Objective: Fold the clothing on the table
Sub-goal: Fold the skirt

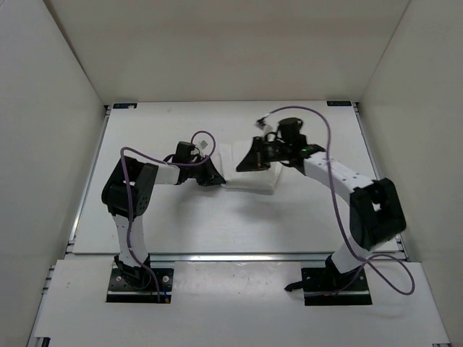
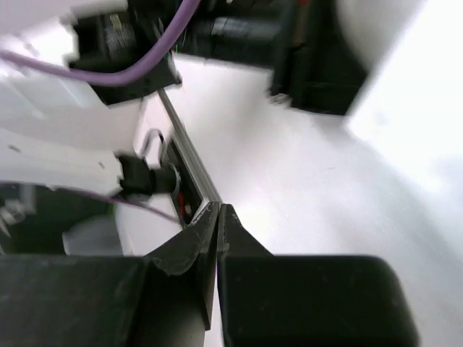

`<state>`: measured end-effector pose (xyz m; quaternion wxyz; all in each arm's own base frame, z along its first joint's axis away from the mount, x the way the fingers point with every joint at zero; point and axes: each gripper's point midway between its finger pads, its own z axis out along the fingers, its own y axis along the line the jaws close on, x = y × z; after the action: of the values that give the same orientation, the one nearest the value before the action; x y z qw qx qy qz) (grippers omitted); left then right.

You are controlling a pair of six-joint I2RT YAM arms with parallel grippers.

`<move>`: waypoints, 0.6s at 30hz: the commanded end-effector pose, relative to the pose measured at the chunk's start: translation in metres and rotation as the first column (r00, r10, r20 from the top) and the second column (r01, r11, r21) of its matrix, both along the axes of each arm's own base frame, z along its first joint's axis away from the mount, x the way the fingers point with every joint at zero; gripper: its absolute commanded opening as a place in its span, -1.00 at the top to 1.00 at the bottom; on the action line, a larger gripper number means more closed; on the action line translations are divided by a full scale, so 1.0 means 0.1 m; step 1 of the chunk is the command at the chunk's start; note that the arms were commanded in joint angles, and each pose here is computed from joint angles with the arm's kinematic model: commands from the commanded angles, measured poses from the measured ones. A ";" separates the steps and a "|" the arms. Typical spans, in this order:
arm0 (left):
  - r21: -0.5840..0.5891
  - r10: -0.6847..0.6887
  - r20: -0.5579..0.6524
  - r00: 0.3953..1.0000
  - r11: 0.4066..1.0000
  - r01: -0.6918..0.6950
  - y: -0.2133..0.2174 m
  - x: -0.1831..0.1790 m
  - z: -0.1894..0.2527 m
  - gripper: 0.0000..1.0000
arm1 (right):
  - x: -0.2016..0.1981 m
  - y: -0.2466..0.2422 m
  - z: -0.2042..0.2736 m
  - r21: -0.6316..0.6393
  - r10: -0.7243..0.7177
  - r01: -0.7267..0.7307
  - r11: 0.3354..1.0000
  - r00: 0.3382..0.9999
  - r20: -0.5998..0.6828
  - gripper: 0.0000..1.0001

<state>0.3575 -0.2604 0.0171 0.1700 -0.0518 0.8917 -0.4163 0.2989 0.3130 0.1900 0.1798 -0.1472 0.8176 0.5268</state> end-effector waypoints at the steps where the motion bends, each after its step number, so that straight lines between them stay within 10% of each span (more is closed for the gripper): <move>1: -0.015 0.010 0.027 1.000 1.000 -0.010 0.05 -0.01 0.11 0.51 | 0.24 -0.42 0.15 0.186 -0.089 0.087 0.979 0.996 0.004 0.99; 7: -0.001 -0.039 0.025 0.999 0.999 0.039 -0.10 -0.05 0.16 0.52 | 0.46 -0.62 -0.44 0.160 -0.032 0.060 0.985 0.985 -0.172 1.00; 18: -0.023 -0.020 0.041 0.999 1.000 0.021 -0.05 -0.11 0.24 -0.05 | 0.63 -0.33 -1.16 -0.136 -0.084 0.043 0.990 0.945 -0.316 1.00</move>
<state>0.3490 -0.2709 0.0262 0.1676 -0.0385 0.8884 -0.4258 0.3613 0.2765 0.0743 0.0520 -0.0268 0.8595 0.5078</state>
